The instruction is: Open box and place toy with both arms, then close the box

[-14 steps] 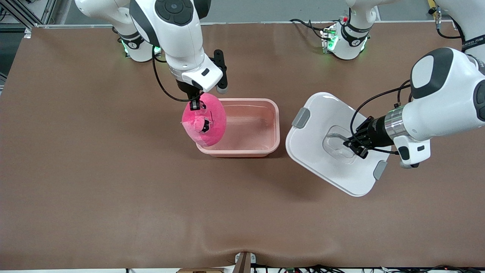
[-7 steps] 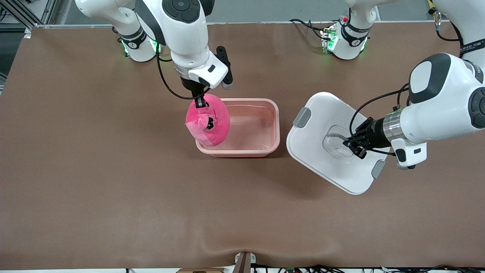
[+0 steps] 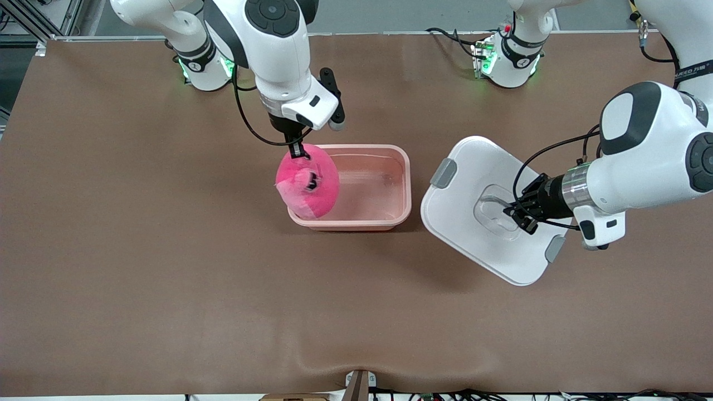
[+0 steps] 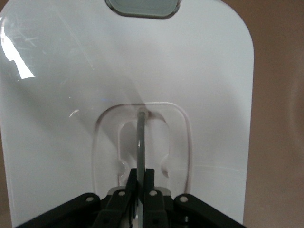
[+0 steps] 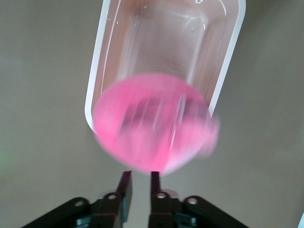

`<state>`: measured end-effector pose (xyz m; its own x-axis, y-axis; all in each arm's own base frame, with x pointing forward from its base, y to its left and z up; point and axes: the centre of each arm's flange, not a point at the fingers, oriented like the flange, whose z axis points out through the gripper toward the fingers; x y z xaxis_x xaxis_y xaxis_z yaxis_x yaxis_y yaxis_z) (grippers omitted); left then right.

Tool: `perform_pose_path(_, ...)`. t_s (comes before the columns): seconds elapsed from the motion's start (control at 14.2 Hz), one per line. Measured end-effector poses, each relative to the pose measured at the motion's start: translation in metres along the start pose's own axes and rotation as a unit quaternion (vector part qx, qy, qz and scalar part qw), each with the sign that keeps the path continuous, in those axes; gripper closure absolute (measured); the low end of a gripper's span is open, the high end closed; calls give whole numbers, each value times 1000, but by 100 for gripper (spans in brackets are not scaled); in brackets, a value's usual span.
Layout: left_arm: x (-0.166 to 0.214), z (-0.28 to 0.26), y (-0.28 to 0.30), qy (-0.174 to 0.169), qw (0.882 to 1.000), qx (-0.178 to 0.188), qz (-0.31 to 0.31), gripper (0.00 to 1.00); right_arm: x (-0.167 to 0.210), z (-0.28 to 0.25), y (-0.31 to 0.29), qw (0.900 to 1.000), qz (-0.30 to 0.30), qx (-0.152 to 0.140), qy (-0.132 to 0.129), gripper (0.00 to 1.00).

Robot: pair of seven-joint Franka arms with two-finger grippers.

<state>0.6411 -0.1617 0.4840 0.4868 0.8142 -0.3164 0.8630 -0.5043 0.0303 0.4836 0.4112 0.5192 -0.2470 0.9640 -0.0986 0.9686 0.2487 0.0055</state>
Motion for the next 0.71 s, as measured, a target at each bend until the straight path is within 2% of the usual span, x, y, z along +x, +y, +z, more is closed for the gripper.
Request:
perform_pose_path(0.14,2,-1,0,0,1000,-1,20,93,2,1,0,1000,-1,1,-1,52)
perform_pose_path(0.49,6,-2,-2,0,1000,-2,25,93,-2,2,2,1000,2,-2,-1,2)
perform_pose_path(0.71,5,-2,-1,0,1000,-2,24,93,-15,0,9,1000,18,-4,-2,0)
